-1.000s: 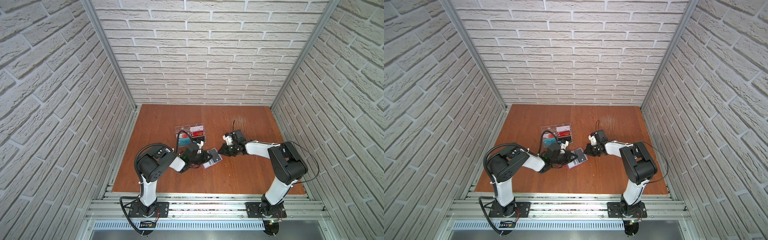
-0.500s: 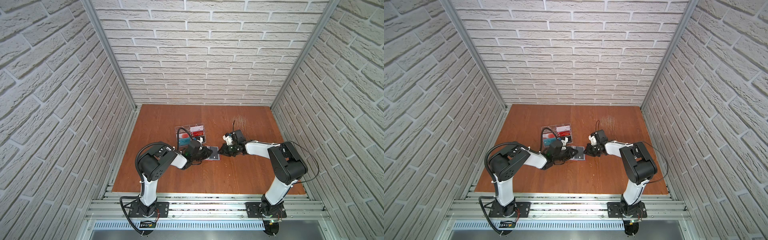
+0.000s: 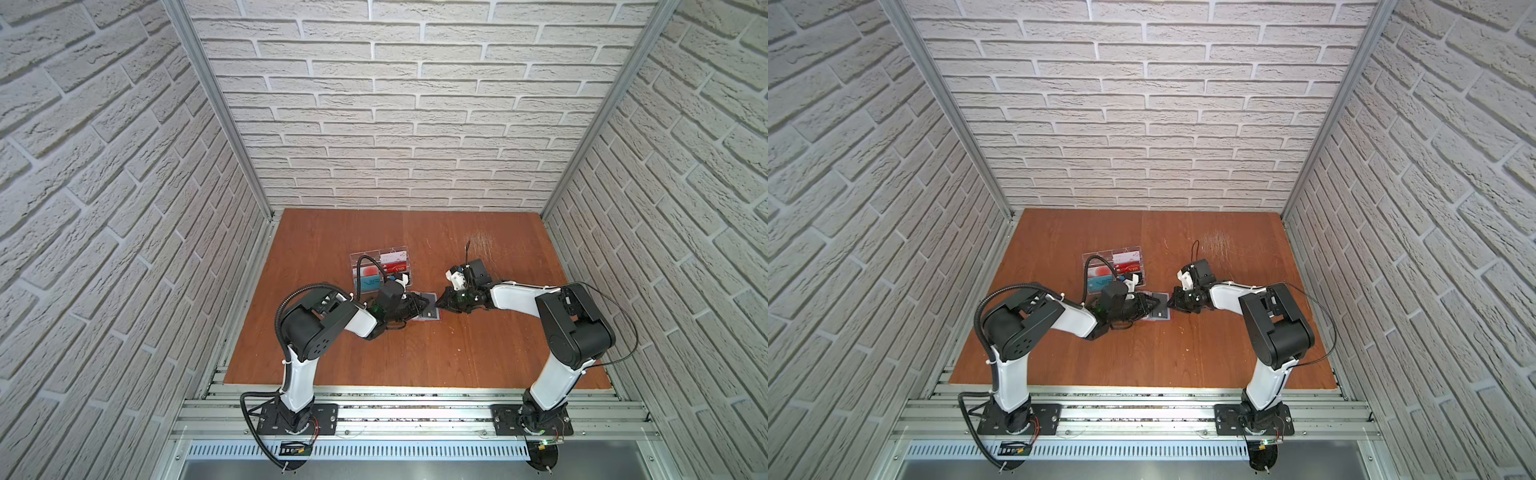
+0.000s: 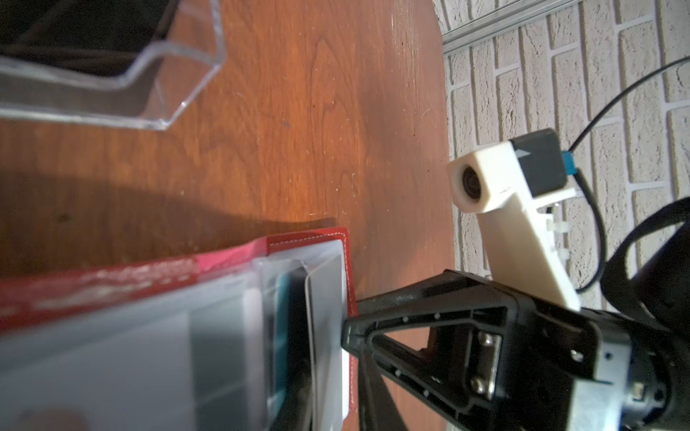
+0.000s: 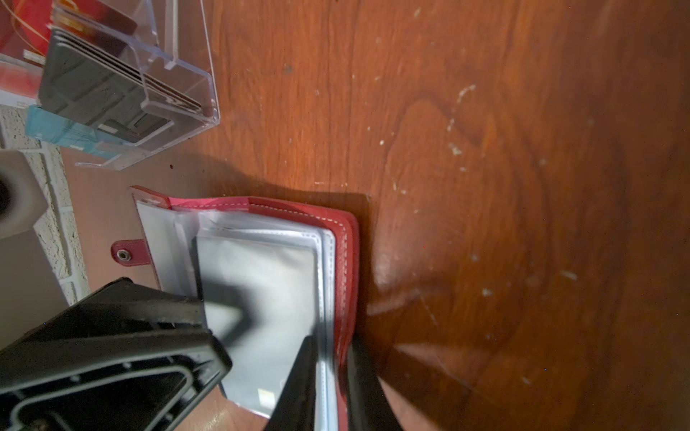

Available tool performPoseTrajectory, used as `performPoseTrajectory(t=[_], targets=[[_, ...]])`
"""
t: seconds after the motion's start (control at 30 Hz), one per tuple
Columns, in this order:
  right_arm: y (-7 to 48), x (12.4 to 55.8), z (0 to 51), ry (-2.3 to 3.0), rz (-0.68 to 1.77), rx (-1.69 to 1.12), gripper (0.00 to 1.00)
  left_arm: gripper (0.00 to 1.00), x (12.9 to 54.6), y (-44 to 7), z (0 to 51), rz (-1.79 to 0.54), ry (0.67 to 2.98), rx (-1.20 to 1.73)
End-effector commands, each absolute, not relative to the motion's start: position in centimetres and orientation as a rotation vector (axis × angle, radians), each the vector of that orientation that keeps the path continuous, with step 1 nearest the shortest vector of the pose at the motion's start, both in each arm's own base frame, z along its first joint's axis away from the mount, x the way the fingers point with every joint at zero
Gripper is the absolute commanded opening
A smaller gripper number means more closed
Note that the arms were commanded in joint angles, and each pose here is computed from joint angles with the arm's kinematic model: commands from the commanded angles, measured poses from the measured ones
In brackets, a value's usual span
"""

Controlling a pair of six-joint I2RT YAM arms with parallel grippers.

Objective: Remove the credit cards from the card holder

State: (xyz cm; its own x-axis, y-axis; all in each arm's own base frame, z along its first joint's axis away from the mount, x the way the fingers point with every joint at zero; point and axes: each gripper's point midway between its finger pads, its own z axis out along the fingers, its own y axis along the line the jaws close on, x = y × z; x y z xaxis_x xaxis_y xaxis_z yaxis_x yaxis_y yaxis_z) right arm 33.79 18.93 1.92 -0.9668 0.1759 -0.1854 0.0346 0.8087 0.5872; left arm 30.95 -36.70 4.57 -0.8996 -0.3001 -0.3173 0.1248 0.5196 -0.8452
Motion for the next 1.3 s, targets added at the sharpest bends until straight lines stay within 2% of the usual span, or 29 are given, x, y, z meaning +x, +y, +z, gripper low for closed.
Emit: performPoseTrajectory(t=[0.0, 1.27], targets=[[19.9, 32.6, 1.5, 2.802, 0.929, 0.123, 0.17, 0.22, 30.7, -37.4, 5.9, -1.437, 2.265, -0.116], [19.4, 32.6, 0.6, 2.837, 0.874, 0.131, 0.2, 0.22, 31.4, -33.3, 7.5, -1.493, 2.161, -0.203]])
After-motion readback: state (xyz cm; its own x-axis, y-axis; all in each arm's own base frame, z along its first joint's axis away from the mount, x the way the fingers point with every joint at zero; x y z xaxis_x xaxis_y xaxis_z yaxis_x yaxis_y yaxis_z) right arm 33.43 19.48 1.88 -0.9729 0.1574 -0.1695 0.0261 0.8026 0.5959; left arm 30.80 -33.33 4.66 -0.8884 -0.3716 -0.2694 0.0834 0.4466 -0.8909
